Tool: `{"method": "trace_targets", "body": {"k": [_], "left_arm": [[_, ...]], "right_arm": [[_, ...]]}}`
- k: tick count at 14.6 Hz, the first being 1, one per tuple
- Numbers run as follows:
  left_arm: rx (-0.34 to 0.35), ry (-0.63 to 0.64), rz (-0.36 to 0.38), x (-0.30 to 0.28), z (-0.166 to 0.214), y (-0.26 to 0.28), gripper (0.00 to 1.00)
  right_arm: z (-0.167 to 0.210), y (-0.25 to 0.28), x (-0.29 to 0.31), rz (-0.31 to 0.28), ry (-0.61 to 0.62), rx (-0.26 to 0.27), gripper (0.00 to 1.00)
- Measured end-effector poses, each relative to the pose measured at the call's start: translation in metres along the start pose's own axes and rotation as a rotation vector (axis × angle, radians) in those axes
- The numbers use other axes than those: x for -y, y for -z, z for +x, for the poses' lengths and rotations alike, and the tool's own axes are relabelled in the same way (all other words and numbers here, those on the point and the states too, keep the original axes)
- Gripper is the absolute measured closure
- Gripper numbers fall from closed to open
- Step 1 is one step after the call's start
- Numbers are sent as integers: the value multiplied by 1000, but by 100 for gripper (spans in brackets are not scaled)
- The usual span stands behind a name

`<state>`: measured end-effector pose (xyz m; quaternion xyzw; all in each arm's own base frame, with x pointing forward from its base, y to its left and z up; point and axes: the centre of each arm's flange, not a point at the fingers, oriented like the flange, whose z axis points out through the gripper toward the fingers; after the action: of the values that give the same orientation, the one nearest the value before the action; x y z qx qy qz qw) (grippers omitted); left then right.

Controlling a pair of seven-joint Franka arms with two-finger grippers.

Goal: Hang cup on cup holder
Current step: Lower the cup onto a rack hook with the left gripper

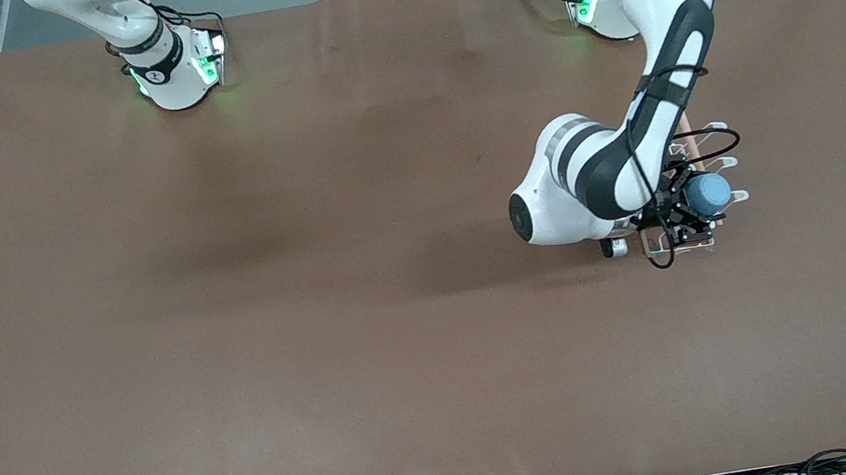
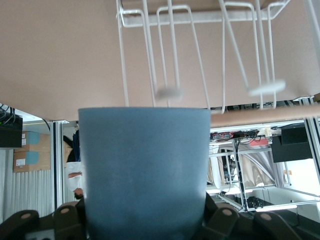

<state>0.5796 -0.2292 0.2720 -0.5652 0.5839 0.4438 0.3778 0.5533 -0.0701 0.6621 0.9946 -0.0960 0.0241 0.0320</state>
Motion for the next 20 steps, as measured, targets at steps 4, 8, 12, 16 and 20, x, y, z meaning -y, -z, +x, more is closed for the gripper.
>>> {"method": "trace_targets", "body": {"k": [4, 8, 12, 16, 20], "left_arm": [[87, -9, 29, -11, 20, 0, 26], [123, -5, 35, -17, 28, -3, 26], [134, -15, 19, -22, 55, -18, 26], [147, -28, 14, -26, 72, -24, 26], [153, -1, 13, -28, 80, -27, 26]], "right_arm": [[1, -4, -8, -1, -15, 11, 0], [1, -5, 1, 0, 2, 14, 0], [0, -7, 9, 40, 9, 24, 0], [0, -9, 10, 48, 10, 30, 0], [-2, -9, 18, 49, 27, 43, 0]]}}
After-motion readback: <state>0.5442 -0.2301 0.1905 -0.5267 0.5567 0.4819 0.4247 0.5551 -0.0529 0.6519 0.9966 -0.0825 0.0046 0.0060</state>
